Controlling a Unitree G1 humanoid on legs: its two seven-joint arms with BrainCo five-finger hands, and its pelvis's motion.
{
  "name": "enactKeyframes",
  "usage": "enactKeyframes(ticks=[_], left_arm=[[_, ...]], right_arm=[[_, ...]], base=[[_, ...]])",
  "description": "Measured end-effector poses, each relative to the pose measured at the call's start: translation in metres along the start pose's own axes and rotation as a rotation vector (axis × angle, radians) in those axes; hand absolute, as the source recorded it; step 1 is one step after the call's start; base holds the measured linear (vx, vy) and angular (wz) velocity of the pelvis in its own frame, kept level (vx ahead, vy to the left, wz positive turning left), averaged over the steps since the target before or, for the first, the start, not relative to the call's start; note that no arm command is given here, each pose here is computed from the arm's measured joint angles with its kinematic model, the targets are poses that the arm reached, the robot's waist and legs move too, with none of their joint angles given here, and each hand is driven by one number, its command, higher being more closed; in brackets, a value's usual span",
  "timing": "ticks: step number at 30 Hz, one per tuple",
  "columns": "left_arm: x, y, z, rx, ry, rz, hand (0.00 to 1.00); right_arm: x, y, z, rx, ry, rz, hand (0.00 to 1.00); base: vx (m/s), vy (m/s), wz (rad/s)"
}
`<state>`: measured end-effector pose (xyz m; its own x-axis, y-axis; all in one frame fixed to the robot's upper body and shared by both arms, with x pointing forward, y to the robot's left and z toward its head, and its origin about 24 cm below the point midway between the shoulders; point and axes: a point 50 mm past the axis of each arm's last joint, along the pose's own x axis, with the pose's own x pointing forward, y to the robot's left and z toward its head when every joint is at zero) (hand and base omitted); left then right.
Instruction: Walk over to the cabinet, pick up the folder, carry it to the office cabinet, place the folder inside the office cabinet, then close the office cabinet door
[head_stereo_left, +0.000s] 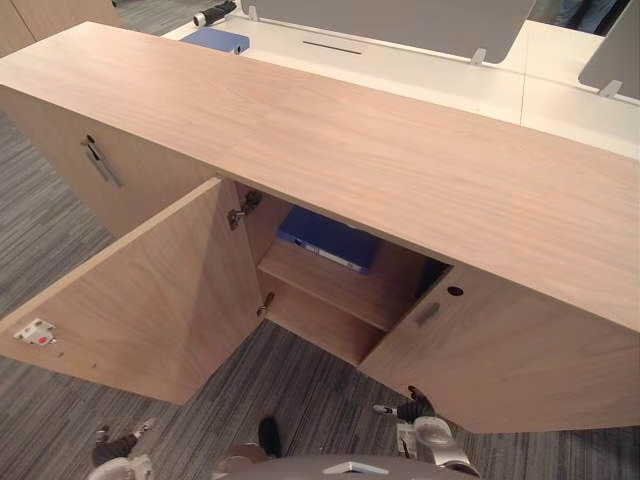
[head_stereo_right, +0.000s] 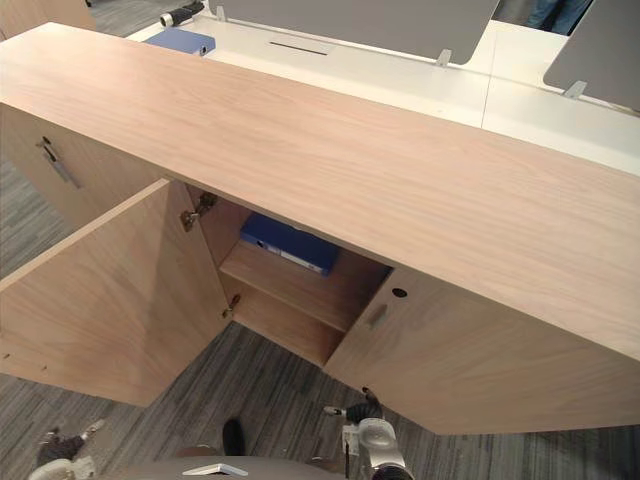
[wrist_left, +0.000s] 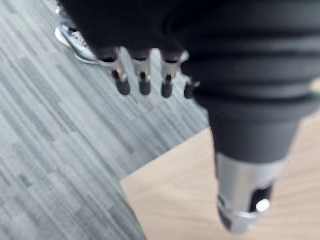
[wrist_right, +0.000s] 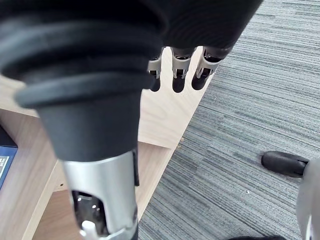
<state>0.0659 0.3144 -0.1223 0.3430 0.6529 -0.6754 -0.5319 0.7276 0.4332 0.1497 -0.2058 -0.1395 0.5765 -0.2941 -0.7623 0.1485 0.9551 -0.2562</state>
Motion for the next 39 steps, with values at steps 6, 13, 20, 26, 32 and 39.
enactKeyframes(ticks=[6,13,20,26,32,39], left_arm=[[0.01,0.028,0.039,-0.005,-0.139,0.069,0.0],[0.016,0.066,0.089,0.033,-0.296,0.155,0.0],[0.016,0.061,0.107,0.049,-0.358,0.116,0.0],[0.016,0.057,0.111,0.108,-0.37,0.085,0.0],[0.015,0.039,0.108,0.18,-0.37,0.004,0.0],[0.01,0.003,0.09,0.205,-0.334,-0.13,0.0]], right_arm=[[0.001,-0.006,0.0,-0.024,-0.001,0.005,0.0],[0.001,-0.008,0.0,-0.061,-0.007,0.012,0.0],[0.001,-0.007,0.001,-0.082,-0.014,0.022,0.0],[0.0,-0.008,-0.004,-0.091,-0.002,0.021,0.0],[0.0,-0.012,-0.005,-0.095,0.0,0.014,0.0],[-0.001,-0.017,-0.011,-0.094,0.022,0.018,0.0]], base=[[0.01,-0.014,0.01],[0.04,-0.037,-0.03],[0.06,-0.062,-0.04],[0.0,-0.095,-0.03],[-0.11,-0.068,-0.05],[-0.2,-0.004,-0.07]])
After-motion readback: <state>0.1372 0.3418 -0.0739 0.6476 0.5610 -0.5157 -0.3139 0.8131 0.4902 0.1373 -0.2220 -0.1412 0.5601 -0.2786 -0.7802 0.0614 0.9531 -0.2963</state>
